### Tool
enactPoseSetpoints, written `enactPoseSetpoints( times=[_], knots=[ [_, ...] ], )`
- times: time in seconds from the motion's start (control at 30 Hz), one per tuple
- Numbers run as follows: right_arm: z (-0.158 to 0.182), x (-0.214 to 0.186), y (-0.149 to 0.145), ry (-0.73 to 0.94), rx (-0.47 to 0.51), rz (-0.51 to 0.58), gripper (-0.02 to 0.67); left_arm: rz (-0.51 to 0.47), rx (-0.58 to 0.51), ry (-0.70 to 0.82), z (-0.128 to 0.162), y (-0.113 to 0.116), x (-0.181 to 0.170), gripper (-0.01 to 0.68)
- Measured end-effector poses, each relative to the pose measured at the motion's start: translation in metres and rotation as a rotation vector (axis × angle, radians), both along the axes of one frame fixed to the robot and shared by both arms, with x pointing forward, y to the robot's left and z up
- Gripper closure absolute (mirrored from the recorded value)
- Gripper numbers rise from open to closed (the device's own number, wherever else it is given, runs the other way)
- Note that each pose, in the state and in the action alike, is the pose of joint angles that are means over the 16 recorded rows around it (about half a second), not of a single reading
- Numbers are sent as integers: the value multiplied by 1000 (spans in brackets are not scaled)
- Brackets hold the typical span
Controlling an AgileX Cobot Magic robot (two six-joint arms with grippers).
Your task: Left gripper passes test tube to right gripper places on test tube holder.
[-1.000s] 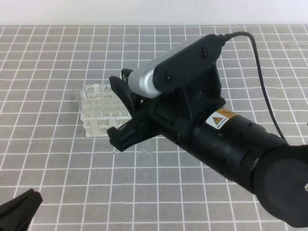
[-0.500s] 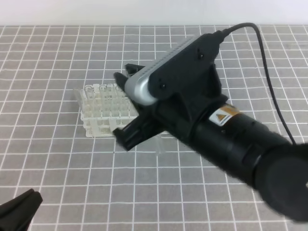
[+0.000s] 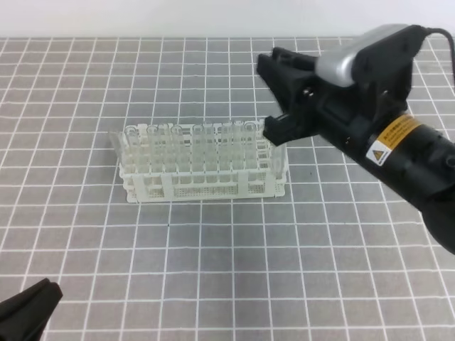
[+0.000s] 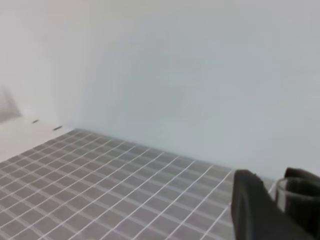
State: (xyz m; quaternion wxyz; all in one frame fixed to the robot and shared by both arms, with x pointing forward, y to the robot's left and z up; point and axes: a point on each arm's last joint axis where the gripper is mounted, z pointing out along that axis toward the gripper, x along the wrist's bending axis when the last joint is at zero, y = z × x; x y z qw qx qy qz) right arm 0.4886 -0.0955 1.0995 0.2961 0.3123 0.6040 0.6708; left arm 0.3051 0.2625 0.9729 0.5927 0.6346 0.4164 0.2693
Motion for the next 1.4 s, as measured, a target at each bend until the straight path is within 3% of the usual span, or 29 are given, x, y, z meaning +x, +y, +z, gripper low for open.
enactPoseSetpoints(
  times=[0.2,0.57,1.4],
  knots=[
    [-14,22,-12,-28,44,12,563,0,0,0,0,0,0,656],
    [-42,49,-12,-51,27,17,563,1,0,0,0,0,0,656],
    [-78,63,0,-31,26,55,563,2,1,0,0,0,0,656]
  ],
)
